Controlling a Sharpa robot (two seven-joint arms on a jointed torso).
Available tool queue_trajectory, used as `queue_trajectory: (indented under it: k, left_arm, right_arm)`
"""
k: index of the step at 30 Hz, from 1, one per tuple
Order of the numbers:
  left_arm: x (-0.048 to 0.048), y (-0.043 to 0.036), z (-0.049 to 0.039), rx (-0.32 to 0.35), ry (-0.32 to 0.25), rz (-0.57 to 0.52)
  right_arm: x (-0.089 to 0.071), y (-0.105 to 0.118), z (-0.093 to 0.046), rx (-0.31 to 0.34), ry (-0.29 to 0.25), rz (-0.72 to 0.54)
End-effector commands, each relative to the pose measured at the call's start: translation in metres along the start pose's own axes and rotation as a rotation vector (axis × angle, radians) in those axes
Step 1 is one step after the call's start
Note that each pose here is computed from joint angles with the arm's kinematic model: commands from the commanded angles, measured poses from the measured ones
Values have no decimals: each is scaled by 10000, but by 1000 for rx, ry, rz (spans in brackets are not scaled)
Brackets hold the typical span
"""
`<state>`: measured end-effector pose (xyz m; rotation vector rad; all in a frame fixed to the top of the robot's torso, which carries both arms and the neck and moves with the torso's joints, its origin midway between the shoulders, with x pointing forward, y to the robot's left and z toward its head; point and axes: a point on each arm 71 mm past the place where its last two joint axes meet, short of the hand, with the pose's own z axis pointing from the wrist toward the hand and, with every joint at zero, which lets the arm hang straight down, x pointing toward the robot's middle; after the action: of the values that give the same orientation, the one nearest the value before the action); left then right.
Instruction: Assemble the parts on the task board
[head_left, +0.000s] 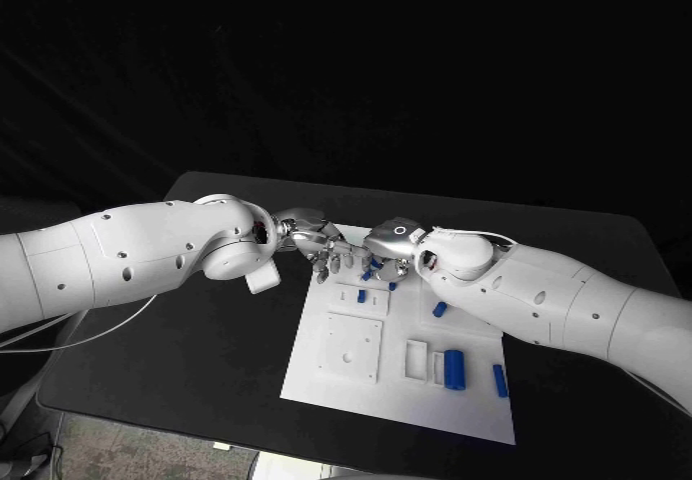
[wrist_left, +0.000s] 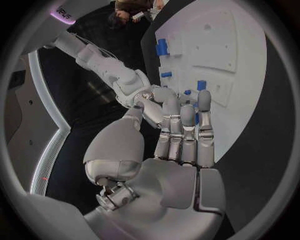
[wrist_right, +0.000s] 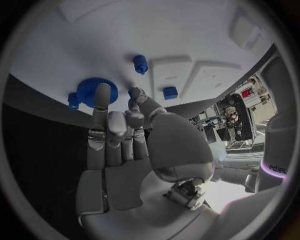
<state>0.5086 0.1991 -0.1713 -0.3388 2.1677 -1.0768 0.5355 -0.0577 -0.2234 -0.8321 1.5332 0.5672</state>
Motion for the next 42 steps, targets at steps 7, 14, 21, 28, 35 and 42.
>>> queue_trajectory:
  k: [7,14,21,28,35,42]
  left_arm:
    - [-10,-11,-1,18,3,-5]
    - [-56,6,-29,33,-28,-9]
    - [-99,19,-50,50,-56,-1]
    - [-122,18,-35,66,-88,50]
    - [-71,-2,-13,107,-105,157]
    - [-19,-26,16,148,-117,218]
  right_arm:
    - [2,-41,-51,30,-26,79]
    - [-37,-132,-133,79,-19,264]
    - [-212,-220,-200,109,-8,456]
    - [-366,-324,-302,133,23,625]
    - [-328,-411,-398,154,104,812]
    - [-260,-437,-470,161,195,1021]
